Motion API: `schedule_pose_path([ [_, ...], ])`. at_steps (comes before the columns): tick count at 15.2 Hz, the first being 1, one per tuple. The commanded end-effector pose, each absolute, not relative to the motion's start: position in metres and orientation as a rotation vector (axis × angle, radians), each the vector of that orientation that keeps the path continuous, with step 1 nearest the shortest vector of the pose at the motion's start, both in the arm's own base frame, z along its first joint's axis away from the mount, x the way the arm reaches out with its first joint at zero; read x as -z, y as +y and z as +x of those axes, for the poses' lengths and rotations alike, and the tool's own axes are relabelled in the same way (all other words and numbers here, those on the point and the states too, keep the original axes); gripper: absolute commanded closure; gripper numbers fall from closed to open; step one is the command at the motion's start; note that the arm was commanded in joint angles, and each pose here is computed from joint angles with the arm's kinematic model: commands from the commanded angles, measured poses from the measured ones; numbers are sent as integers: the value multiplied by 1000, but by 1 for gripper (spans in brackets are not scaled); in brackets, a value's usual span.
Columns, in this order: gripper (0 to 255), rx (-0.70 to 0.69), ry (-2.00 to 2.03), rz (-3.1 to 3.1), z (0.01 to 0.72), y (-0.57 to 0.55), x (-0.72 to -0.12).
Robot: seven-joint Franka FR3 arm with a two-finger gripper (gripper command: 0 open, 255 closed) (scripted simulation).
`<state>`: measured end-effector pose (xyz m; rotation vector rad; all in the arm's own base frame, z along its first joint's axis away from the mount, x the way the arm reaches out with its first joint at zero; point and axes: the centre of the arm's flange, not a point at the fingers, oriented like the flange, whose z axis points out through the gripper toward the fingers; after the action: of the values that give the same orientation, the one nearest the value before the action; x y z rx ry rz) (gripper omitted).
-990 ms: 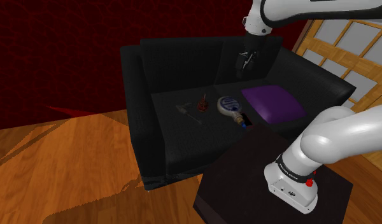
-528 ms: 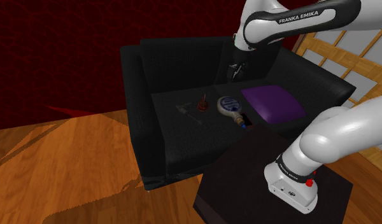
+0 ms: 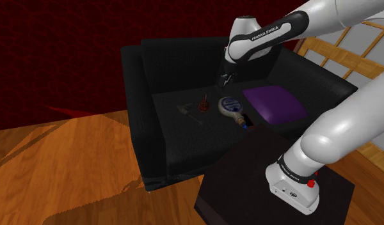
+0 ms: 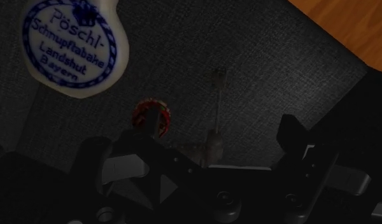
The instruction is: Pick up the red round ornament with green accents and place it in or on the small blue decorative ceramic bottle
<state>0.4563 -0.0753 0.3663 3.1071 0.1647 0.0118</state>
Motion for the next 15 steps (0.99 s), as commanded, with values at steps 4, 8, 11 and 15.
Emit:
schedule_pose_path([
  [4,0,-28,170,3112,490,-96,-309],
  [8,0,-39,173,3117,517,-111,-267],
  [11,0,-47,176,3120,538,-122,-235],
  [15,0,-58,180,3125,566,-137,-194],
])
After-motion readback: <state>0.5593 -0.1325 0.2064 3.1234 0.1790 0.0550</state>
